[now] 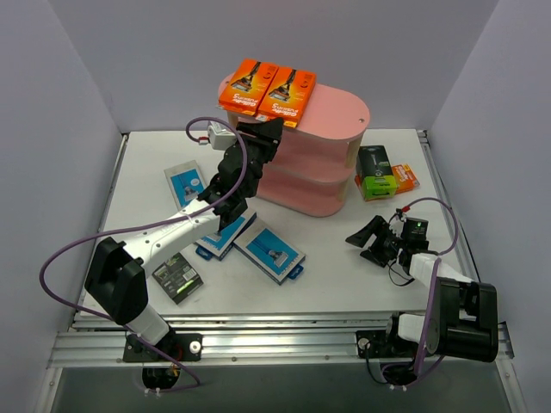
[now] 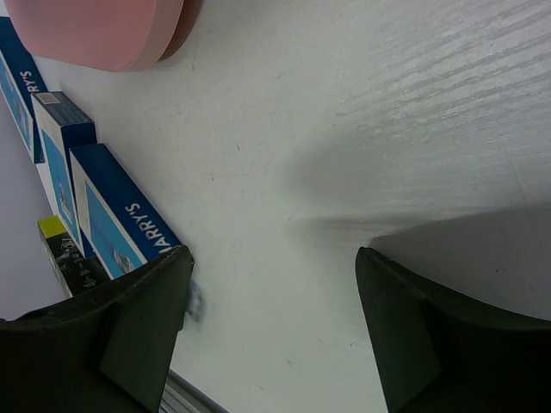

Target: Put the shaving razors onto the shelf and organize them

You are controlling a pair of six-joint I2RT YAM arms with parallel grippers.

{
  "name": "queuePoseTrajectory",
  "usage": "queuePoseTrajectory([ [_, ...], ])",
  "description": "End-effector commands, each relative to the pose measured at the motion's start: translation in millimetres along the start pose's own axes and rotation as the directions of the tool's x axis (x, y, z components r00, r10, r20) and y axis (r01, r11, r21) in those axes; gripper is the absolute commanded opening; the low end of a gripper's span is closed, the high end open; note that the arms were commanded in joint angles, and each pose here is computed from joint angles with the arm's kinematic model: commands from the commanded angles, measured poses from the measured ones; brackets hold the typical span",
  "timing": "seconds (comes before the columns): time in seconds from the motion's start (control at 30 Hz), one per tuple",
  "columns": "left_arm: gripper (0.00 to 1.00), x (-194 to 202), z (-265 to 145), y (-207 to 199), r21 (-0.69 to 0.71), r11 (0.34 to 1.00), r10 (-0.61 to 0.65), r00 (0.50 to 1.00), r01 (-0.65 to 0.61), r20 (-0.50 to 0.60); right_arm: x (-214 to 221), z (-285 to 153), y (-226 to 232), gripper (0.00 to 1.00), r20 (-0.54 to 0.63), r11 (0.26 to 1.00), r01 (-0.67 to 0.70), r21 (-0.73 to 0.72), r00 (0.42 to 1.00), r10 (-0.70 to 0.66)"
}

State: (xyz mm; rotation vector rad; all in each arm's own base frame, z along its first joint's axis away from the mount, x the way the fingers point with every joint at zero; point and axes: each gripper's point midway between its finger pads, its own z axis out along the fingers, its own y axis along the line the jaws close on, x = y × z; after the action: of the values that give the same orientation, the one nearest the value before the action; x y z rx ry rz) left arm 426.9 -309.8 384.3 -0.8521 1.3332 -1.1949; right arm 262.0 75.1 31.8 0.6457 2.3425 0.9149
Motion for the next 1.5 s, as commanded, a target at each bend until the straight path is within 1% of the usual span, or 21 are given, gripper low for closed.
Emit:
queuePoseTrajectory([
  [0.0, 0.52, -9, -1, -21, 0.067, 0.998, -0.01, 1.0, 0.009, 0.013, 1, 2, -8, 0.74, -0.005, 0.999, 0.009, 0.043, 1.0, -0.009],
  [0.23, 0.53, -12, -2, -26, 0.076, 0.997, 0.001, 1.0, -0.002, 0.016, 1, 2, -7, 0.74, -0.004, 0.999, 0.01, 0.042, 1.0, -0.01],
  [0.3, 0.62, -12, -2, -30, 0.083, 0.997, 0.006, 1.0, -0.007, 0.013, 1, 2, -7, 0.74, -0.004, 0.999, 0.01, 0.042, 1.0, -0.01],
  [0.47, 0.66, -15, -5, -41, 0.113, 0.993, 0.034, 0.999, -0.035, 0.014, 1, 2, -7, 0.74, -0.003, 0.999, 0.009, 0.043, 1.0, -0.008],
  [0.9, 0.68, -22, -20, -71, 0.2, 0.976, 0.084, 0.996, -0.081, -0.004, 1, 3, -8, 0.74, -0.004, 0.999, 0.008, 0.048, 1.0, -0.008],
  [1.0, 0.68, -22, -25, -73, 0.199, 0.976, 0.092, 0.995, -0.085, -0.025, 0, 2, -8, 0.74, -0.002, 0.999, 0.009, 0.051, 1.0, -0.009],
  [1.1, 0.68, -20, -33, -64, 0.167, 0.981, 0.111, 0.992, -0.1, -0.059, 0, 2, -9, 0.74, -0.003, 0.998, 0.007, 0.057, 1.0, -0.007],
  [1.13, 0.68, -24, -37, -68, 0.171, 0.98, 0.111, 0.992, -0.099, -0.061, 0, 2, -9, 0.74, -0.004, 0.998, 0.008, 0.058, 1.0, -0.008],
  [1.2, 0.69, -24, -45, -63, 0.167, 0.979, 0.135, 0.988, -0.121, -0.077, 0, 2, -10, 0.74, -0.003, 0.998, 0.009, 0.061, 1.0, -0.008],
  [1.23, 0.69, -29, -53, -70, 0.179, 0.976, 0.137, 0.987, -0.122, -0.079, 0, 2, -10, 0.74, -0.003, 0.998, 0.007, 0.062, 1.0, -0.007],
  [1.3, 0.69, -29, -61, -65, 0.18, 0.964, 0.219, 0.97, -0.198, -0.104, -1, 1, -10, 0.73, -0.002, 0.998, 0.007, 0.069, 1.0, -0.007],
  [1.33, 0.69, -36, -70, -74, 0.197, 0.954, 0.249, 0.963, -0.225, -0.105, -2, 1, -11, 0.73, -0.001, 0.997, 0.008, 0.073, 1.0, -0.008],
  [1.37, 0.67, -40, -74, -73, 0.202, 0.927, 0.34, 0.935, -0.317, -0.096, -2, 1, -11, 0.73, 0.001, 0.997, 0.008, 0.076, 1.0, -0.008],
  [1.4, 0.64, -41, -81, -65, 0.189, 0.908, 0.398, 0.911, -0.374, -0.111, -2, 0, -10, 0.73, 0.002, 0.997, 0.007, 0.079, 1.0, -0.007],
  [1.43, 0.6, -55, -94, -73, 0.205, 0.894, 0.422, 0.902, -0.398, -0.093, -3, -1, -12, 0.73, 0.003, 0.996, 0.008, 0.087, 1.0, -0.009],
  [1.47, 0.53, -61, -100, -66, 0.194, 0.869, 0.477, 0.874, -0.455, -0.088, -3, -1, -12, 0.73, 0.004, 0.996, 0.008, 0.09, 1.0, -0.008],
])
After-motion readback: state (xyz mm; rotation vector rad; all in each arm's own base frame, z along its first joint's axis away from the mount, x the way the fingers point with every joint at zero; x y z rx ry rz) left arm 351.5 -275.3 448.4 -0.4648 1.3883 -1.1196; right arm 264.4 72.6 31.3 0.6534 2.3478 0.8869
